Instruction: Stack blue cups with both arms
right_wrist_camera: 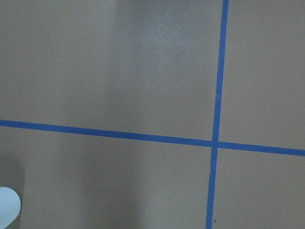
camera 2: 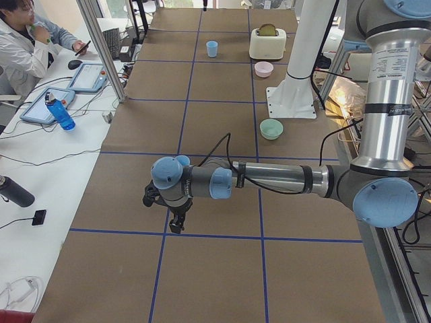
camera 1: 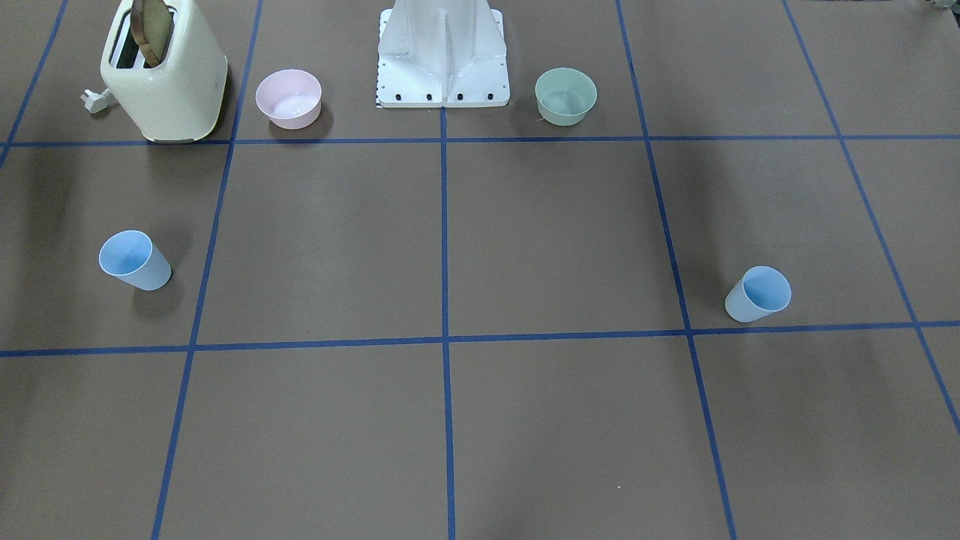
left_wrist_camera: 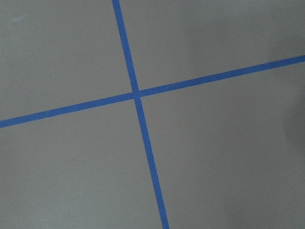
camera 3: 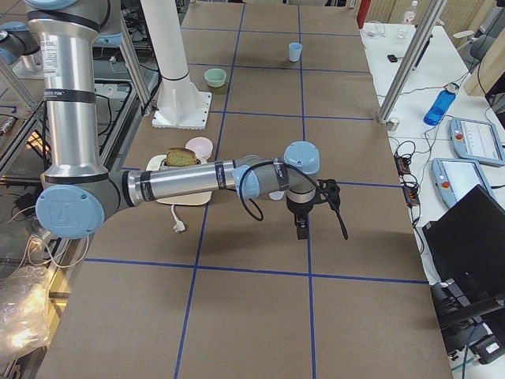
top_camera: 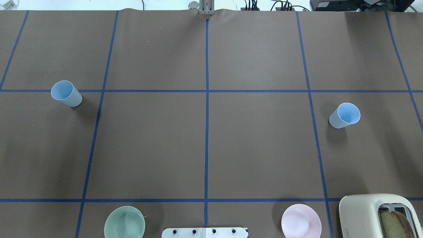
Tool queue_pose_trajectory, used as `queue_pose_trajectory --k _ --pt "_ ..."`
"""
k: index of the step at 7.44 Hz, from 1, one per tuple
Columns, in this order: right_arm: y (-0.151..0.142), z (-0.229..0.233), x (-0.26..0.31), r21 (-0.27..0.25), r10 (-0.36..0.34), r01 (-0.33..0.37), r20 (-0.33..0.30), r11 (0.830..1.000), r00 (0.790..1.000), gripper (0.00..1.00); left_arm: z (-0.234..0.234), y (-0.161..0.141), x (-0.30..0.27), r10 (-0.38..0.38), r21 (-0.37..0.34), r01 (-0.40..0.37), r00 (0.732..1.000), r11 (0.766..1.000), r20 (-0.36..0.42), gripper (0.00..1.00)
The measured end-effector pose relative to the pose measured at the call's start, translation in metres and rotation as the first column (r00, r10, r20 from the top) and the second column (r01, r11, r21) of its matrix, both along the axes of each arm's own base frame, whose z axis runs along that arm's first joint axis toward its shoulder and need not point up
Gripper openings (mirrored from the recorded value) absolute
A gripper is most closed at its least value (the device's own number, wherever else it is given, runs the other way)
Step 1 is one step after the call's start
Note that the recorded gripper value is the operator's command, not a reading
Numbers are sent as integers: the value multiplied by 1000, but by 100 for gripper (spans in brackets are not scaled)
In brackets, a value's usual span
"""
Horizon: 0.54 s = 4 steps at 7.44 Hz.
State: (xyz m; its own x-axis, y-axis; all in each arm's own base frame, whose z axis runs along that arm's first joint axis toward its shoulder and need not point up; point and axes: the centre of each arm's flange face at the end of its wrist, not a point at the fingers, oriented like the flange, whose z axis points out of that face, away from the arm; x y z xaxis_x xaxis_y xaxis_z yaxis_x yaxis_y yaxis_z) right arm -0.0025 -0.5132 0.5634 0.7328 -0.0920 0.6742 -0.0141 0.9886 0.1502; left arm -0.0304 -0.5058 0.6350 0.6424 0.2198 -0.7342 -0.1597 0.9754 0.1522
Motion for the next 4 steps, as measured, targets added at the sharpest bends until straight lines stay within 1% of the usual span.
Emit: queue_pose_trajectory --k 2,3,4 --pt "0 0 0 9 -6 6 -6 1000 1000 100 -4 -1 1 0 6 0 1000 1000 -1 100" --pt "-1 -1 0 15 -8 8 -10 1000 1000 100 -14 -4 2 -2 21 2 1000 1000 -2 100" --pt "-2 -2 0 19 -8 8 -12 1000 1000 100 -33 -11 8 -20 28 20 1000 999 -6 100"
